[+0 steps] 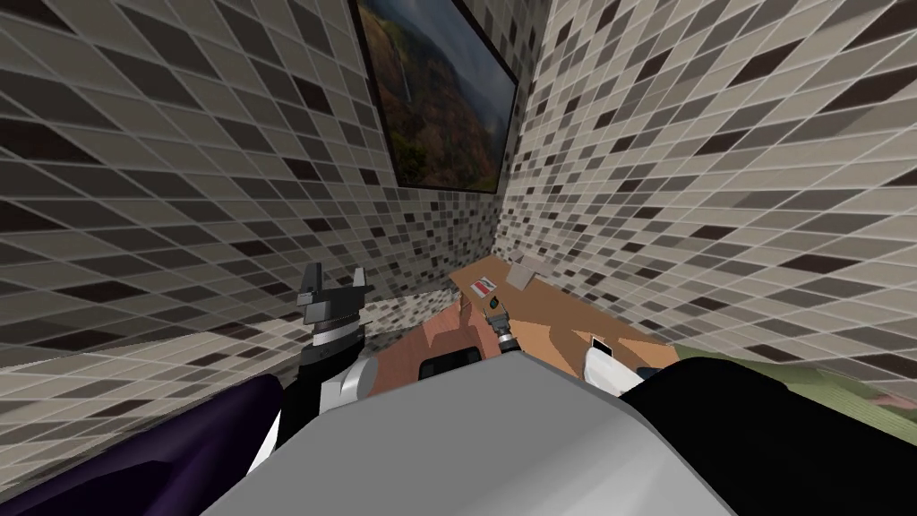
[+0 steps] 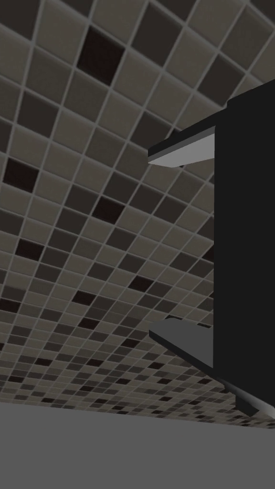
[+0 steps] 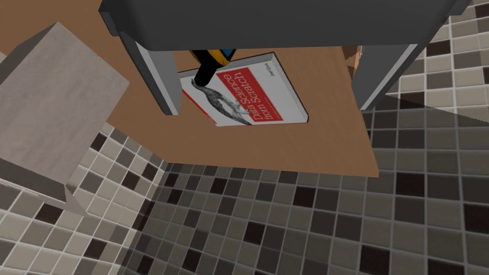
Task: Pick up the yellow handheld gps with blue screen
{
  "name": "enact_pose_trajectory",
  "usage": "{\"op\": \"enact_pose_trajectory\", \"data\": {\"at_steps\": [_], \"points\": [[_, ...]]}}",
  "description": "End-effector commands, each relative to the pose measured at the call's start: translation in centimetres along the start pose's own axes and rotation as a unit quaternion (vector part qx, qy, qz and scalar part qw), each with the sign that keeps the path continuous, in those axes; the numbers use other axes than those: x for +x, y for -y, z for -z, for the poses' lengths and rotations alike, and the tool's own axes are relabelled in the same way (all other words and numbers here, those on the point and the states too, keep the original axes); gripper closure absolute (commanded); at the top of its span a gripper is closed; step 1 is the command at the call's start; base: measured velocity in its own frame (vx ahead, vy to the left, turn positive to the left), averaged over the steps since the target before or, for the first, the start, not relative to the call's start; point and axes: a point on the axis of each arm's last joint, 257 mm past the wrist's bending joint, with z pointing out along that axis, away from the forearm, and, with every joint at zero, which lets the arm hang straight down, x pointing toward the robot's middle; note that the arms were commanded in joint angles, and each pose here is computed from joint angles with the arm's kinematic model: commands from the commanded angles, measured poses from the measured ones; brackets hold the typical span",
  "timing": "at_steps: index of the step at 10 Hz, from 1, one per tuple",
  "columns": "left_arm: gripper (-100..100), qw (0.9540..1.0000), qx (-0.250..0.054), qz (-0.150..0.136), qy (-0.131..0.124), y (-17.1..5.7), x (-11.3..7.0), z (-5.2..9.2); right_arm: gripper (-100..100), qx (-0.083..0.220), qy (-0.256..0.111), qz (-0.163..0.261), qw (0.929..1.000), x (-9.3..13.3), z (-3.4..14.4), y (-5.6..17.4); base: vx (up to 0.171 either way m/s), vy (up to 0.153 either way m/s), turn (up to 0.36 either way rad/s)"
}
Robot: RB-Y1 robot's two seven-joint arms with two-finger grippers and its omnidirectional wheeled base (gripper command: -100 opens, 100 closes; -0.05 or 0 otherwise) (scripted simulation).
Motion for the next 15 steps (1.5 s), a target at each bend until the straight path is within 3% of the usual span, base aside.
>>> {"op": "enact_pose_trajectory", "data": {"at_steps": [1,8,15], "points": [[0,1.0,0.0,0.0,0.0,0.0,0.0,0.0,-100,0.001,0.019,-0.018,0.9997,-1.8,0.9,-0.1,0.001,-0.053,0.134],[0,1.0,0.0,0.0,0.0,0.0,0.0,0.0,-100,-0.015,0.092,-0.112,0.9893,-8.7,5.0,-1.5,0.003,-0.045,0.192],[0,1.0,0.0,0.0,0.0,0.0,0.0,0.0,-100,-0.041,0.146,-0.161,0.9752,-13.8,8.7,-4.8,0.022,-0.041,0.158]]}}
